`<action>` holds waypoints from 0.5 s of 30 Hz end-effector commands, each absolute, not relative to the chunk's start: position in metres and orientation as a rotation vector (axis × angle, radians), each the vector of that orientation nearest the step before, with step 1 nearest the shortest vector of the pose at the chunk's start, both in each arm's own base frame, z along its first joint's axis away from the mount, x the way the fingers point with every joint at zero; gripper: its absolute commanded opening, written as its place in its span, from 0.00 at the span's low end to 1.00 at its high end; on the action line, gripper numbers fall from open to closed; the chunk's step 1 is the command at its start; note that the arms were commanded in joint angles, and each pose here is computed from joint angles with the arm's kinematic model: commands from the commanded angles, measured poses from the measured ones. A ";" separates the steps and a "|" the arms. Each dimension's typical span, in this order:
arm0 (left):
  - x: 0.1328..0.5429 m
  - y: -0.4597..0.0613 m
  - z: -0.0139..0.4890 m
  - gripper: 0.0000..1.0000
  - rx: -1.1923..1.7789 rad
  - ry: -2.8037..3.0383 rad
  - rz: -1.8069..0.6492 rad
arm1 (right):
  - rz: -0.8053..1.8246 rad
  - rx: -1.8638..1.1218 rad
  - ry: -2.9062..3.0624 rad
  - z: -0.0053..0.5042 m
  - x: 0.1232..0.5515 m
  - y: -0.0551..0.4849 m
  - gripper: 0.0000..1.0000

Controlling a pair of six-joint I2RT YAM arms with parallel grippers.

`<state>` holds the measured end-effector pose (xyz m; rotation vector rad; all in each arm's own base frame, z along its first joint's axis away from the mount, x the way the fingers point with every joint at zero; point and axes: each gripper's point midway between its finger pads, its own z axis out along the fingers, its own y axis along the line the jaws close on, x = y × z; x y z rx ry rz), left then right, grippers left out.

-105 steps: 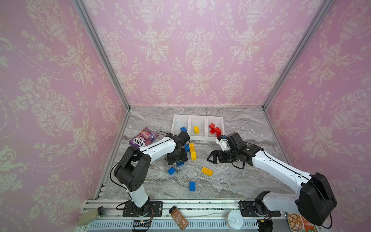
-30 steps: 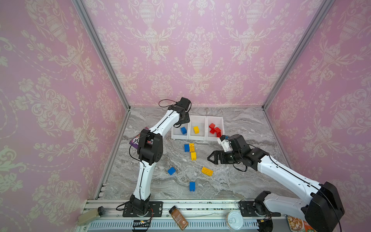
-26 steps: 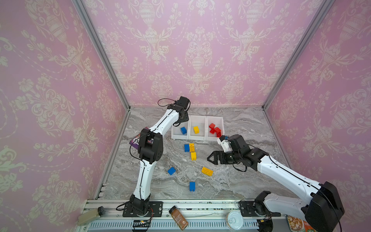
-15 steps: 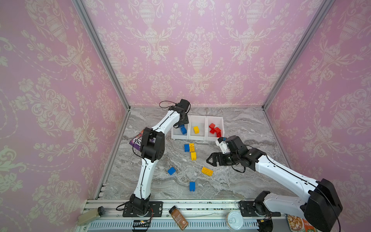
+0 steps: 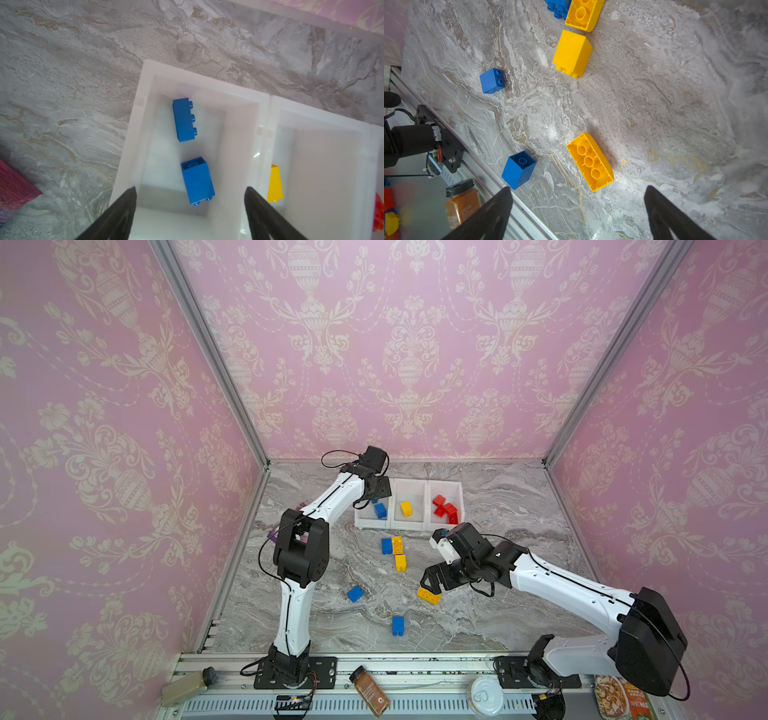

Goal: Sort the legos into containers by color
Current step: Place the lego in the container, then pick up the lego from the bottom-center of the table.

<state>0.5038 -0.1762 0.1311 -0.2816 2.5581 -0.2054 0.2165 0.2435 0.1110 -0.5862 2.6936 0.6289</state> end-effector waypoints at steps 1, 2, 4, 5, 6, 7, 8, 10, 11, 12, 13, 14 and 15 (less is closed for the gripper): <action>0.496 -0.186 0.168 0.88 -0.232 2.465 -0.380 | 0.500 -0.751 2.678 0.112 0.216 0.239 1.00; 0.491 -0.187 0.172 0.89 -0.229 2.447 -0.412 | 0.462 -0.803 2.676 0.111 0.216 0.239 1.00; 0.480 -0.186 0.177 0.91 -0.236 2.430 -0.485 | 0.412 -0.880 2.679 0.110 0.215 0.241 1.00; 0.475 -0.185 0.178 0.92 -0.249 2.426 -0.531 | 0.383 -0.919 2.688 0.108 0.214 0.242 1.00; 0.469 -0.183 0.177 0.92 -0.264 2.428 -0.581 | 0.356 -0.962 2.690 0.106 0.213 0.243 1.00; 0.463 -0.182 0.176 0.92 -0.282 2.429 -0.628 | 0.332 -0.998 2.687 0.105 0.212 0.244 1.00; 0.458 -0.179 0.175 0.93 -0.300 2.429 -0.679 | 0.307 -1.035 2.683 0.102 0.212 0.245 1.00; 0.445 -0.173 0.172 0.94 -0.321 2.427 -0.748 | 0.266 -1.099 2.671 0.098 0.211 0.248 0.99; 0.439 -0.170 0.171 0.95 -0.326 2.425 -0.779 | 0.243 -1.128 2.663 0.096 0.211 0.249 0.98; 0.432 -0.169 0.171 0.96 -0.327 2.420 -0.814 | 0.223 -1.159 2.659 0.092 0.210 0.250 0.97; 0.427 -0.167 0.171 0.97 -0.325 2.412 -0.847 | 0.202 -1.178 2.657 0.089 0.211 0.250 0.96; 0.423 -0.166 0.172 0.99 -0.322 2.400 -0.884 | 0.182 -1.204 2.658 0.084 0.211 0.251 0.94; 0.418 -0.164 0.173 0.99 -0.331 2.387 -0.910 | 0.157 -1.227 2.661 0.079 0.210 0.250 0.93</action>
